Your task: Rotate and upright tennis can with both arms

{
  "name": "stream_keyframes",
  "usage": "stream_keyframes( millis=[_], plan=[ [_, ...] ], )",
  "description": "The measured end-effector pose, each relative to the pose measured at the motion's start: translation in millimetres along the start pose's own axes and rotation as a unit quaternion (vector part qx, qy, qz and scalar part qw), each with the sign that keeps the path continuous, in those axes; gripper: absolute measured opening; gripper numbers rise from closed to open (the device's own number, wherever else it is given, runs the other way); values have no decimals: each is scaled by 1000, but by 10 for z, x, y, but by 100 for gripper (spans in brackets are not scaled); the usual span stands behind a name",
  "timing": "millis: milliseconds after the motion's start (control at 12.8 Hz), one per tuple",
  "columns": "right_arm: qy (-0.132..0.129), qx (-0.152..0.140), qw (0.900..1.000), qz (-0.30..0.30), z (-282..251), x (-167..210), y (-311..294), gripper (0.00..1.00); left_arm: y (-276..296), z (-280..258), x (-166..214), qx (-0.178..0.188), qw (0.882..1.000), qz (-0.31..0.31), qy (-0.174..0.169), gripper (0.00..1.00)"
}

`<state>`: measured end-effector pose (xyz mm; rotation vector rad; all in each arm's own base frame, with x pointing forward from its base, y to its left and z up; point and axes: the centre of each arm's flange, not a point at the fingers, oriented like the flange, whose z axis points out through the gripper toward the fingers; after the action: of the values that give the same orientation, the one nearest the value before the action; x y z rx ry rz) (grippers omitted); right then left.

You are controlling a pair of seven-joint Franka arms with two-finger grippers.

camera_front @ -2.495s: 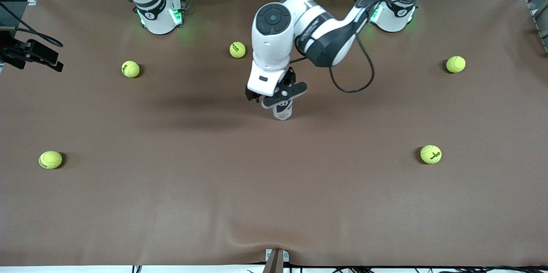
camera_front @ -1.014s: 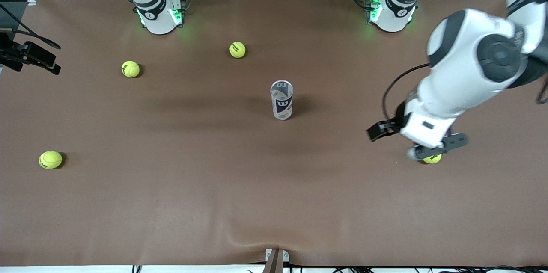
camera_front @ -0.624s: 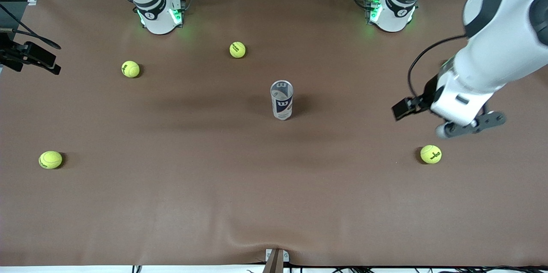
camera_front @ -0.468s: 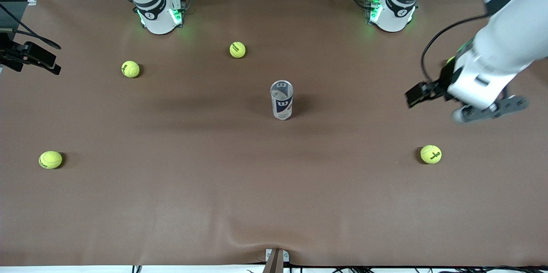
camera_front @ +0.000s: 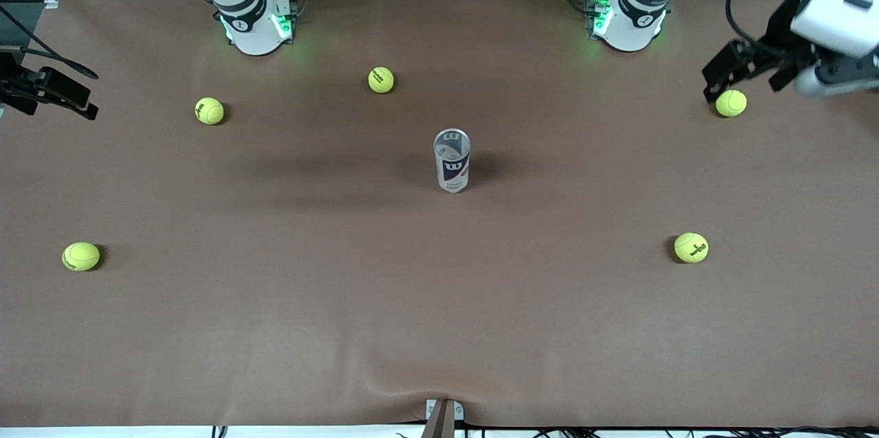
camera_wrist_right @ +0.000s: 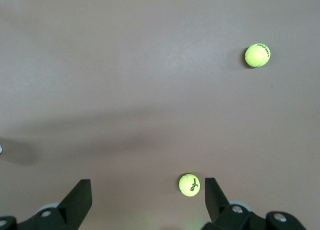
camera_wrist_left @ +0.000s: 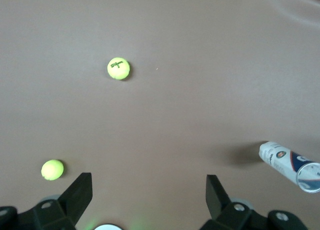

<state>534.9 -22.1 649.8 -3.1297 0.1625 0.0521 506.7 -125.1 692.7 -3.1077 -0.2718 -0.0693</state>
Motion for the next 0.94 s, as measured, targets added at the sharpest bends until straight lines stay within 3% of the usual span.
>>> stream_keyframes(
  millis=[156, 546, 936],
  plan=[
    [0, 0, 1000, 0, 0, 0, 0, 100, -74, 45, -77, 4, 1000, -5, -2, 100],
    [0, 0, 1000, 1, 0, 0, 3, 100, -692, 395, 482, -10, 1000, 14, -5, 100],
    [0, 0, 1000, 1, 0, 0, 4, 100, -570, 311, 459, -13, 999, 43, 4, 100]
  ],
)
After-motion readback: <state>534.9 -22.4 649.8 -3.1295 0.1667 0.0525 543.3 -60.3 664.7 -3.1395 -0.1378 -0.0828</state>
